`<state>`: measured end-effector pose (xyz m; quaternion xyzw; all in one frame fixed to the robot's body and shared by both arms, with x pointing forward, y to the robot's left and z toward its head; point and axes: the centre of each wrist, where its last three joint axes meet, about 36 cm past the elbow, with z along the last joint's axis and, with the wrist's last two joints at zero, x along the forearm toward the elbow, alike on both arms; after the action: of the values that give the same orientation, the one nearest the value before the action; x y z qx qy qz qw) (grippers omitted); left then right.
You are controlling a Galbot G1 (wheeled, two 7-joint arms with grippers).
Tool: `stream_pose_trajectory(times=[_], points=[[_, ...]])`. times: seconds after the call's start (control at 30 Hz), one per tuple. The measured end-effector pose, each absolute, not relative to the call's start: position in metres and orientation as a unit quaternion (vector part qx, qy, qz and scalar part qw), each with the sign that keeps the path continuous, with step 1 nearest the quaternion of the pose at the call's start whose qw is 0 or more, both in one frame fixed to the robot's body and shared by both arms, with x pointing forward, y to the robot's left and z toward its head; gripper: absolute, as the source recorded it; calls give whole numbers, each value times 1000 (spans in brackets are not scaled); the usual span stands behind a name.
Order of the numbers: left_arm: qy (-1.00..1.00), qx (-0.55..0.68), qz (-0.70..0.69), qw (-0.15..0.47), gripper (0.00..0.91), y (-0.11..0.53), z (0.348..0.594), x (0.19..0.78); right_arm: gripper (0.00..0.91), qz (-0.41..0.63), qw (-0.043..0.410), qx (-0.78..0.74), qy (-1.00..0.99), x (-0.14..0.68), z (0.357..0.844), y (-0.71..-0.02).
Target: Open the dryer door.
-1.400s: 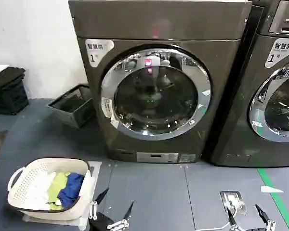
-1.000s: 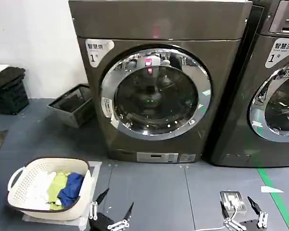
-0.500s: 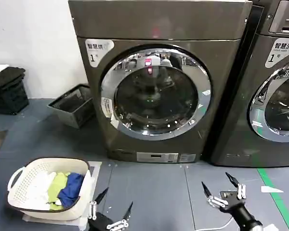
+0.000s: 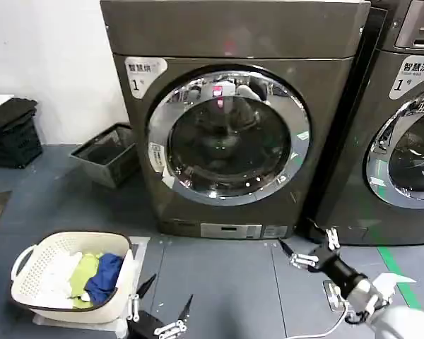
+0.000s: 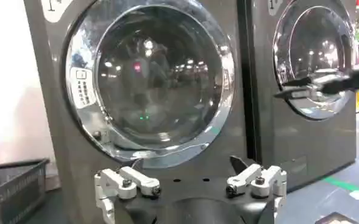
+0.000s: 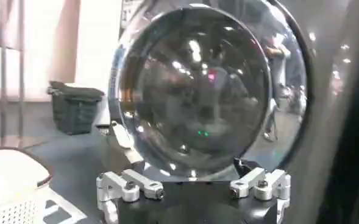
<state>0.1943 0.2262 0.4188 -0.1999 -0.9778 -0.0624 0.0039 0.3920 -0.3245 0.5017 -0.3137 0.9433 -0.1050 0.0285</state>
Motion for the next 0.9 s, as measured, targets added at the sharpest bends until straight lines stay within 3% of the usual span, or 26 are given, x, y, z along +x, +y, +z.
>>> stream_pose_trajectory(times=[0.5, 0.9], points=[[-979, -196, -62, 6, 907, 225, 417, 194, 907, -100, 66, -353, 928, 459, 523, -275], [-979, -196, -58, 7, 907, 223, 415, 195, 907, -76, 66, -377, 921, 510, 531, -236]])
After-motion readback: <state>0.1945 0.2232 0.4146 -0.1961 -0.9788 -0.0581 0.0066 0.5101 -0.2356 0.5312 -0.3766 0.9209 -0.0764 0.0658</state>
